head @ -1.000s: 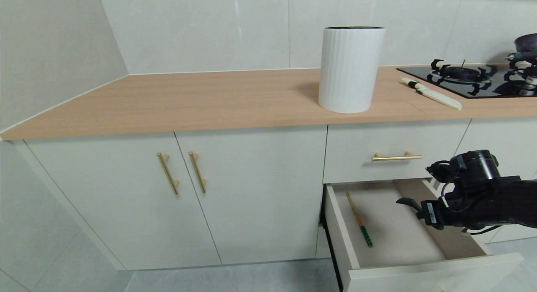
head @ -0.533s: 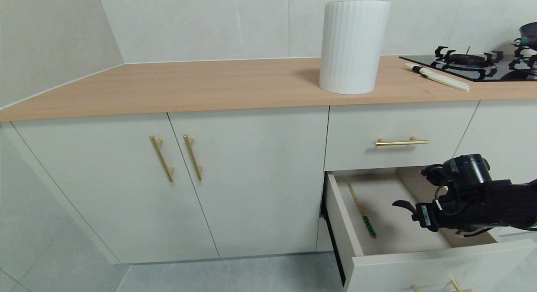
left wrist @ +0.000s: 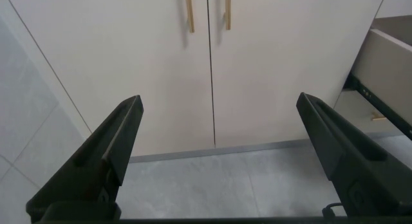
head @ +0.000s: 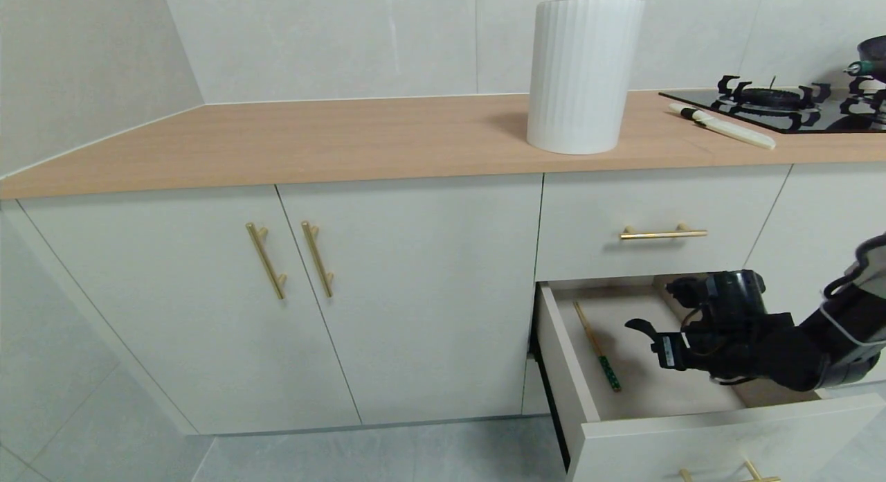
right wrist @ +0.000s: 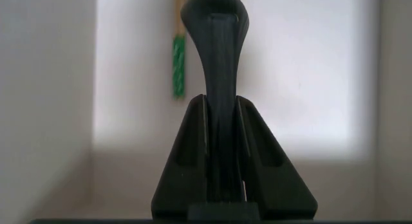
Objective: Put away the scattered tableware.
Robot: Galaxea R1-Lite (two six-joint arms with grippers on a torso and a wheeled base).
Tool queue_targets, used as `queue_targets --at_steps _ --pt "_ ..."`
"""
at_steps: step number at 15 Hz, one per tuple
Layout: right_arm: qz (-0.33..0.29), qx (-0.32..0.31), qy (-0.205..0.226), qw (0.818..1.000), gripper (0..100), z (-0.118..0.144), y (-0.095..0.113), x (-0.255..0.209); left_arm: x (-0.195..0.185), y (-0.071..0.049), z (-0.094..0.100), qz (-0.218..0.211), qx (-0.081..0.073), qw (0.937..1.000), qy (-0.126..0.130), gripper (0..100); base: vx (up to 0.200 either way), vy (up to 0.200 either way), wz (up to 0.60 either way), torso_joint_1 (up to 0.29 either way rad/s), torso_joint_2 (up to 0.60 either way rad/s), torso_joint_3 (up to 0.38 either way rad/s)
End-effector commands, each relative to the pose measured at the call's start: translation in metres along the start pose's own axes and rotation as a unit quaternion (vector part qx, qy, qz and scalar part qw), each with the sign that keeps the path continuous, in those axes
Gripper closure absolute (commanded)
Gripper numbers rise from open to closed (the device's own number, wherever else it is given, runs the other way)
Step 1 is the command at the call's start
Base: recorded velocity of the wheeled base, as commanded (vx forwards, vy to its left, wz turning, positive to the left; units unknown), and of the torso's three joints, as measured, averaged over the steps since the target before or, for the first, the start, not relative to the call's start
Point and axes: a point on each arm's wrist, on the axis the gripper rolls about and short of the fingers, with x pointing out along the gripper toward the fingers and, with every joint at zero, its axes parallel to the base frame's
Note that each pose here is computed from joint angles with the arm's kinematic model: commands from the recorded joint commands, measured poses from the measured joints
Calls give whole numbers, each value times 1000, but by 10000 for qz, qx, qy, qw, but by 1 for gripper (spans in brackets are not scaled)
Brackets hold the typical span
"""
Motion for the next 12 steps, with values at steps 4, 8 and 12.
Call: queue_targets --at_steps 4,8,12 --pt "-194 2 68 9998 100 -33 -2 56 0 0 0 1 0 10000 0 0 0 0 0 0 0 0" --pt "-255 127 -54 9996 100 -28 -2 61 0 0 0 1 0 10000 0 0 0 0 0 0 0 0" --pt "-264 127 -39 9996 100 -29 -2 62 0 0 0 1 0 10000 0 0 0 0 0 0 0 0"
